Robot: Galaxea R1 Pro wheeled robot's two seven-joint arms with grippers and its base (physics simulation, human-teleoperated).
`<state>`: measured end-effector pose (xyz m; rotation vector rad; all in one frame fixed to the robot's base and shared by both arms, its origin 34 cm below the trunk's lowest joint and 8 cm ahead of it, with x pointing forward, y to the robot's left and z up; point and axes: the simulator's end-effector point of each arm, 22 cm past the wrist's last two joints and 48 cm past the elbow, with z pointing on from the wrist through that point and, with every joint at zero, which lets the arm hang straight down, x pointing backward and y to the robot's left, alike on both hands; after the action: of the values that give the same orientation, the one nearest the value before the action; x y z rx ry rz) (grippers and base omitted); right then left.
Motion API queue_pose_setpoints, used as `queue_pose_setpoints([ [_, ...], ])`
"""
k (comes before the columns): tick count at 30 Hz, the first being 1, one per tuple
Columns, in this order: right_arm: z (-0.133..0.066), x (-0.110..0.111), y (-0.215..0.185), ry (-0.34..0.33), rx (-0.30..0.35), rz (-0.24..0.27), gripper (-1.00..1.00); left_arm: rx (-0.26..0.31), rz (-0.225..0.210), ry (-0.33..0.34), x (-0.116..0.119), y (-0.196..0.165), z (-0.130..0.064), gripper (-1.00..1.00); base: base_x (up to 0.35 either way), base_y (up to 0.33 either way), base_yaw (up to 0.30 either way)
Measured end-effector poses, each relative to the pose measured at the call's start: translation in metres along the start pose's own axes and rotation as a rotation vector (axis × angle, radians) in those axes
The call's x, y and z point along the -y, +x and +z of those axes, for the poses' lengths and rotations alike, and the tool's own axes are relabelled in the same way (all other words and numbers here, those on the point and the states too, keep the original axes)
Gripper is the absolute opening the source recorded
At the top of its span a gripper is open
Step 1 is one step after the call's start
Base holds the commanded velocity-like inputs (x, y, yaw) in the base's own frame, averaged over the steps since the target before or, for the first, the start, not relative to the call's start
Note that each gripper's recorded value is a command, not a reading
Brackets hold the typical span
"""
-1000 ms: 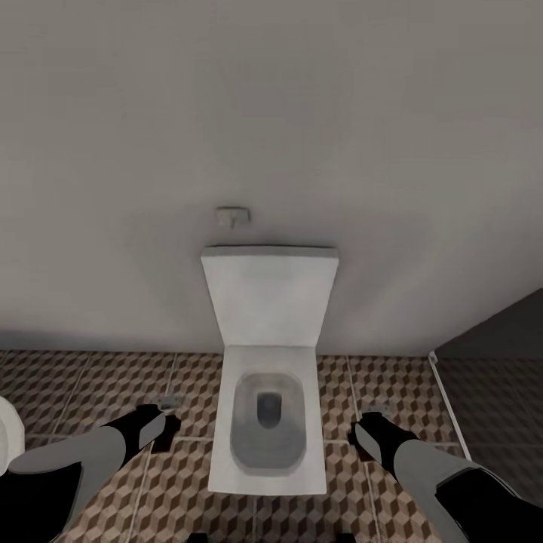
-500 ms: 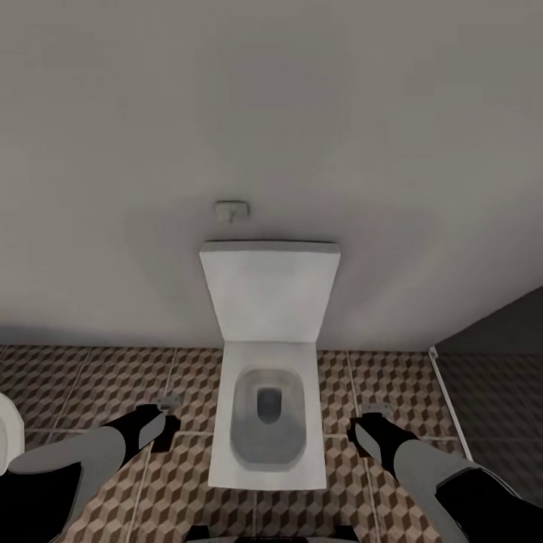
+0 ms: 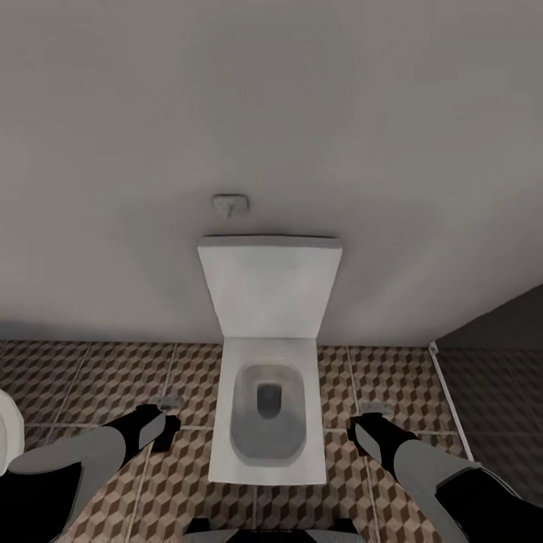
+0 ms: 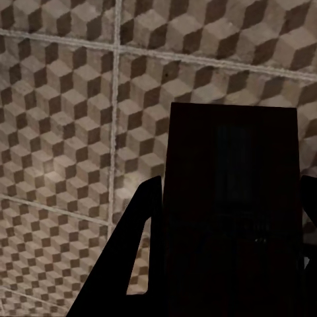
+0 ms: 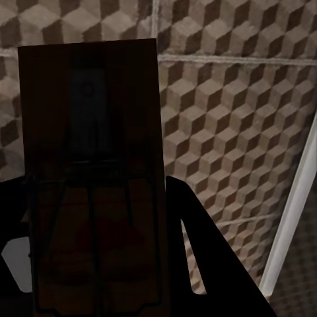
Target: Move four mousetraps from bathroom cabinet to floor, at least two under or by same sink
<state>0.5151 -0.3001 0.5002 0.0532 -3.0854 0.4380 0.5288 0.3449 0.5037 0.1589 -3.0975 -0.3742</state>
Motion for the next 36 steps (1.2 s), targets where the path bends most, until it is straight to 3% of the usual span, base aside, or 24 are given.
queue_pose_setpoints([
  [13, 0.007, -0.004, 0.002, -0.006, 0.012, 0.003, -1.00, -0.020, 0.006, -0.001, 0.002, 0.009, 0.008, -1.00, 0.000, 0.000, 0.000],
  [16, 0.009, -0.017, -0.003, -0.062, 0.045, 0.011, -1.00, -0.024, 0.007, -0.001, 0.002, 0.011, 0.010, -1.00, 0.000, 0.000, 0.000],
  [17, 0.009, -0.029, -0.006, -0.128, 0.065, 0.007, -1.00, -0.026, 0.008, -0.002, 0.002, 0.012, 0.010, -1.00, 0.000, 0.000, 0.000],
  [20, 0.010, -0.036, -0.005, -0.167, 0.069, 0.001, -1.00, -0.031, 0.009, -0.003, 0.002, 0.014, 0.012, -1.00, 0.000, 0.000, 0.000],
  [29, 0.015, -0.041, 0.001, -0.178, 0.059, -0.004, -1.00, -0.044, 0.012, -0.004, 0.003, 0.020, 0.018, -1.00, 0.011, 0.000, 0.000],
  [36, 0.019, -0.042, 0.006, -0.179, 0.049, -0.006, -1.00, -0.054, 0.017, -0.001, 0.006, 0.025, 0.021, -1.00, 0.235, 0.000, 0.000],
])
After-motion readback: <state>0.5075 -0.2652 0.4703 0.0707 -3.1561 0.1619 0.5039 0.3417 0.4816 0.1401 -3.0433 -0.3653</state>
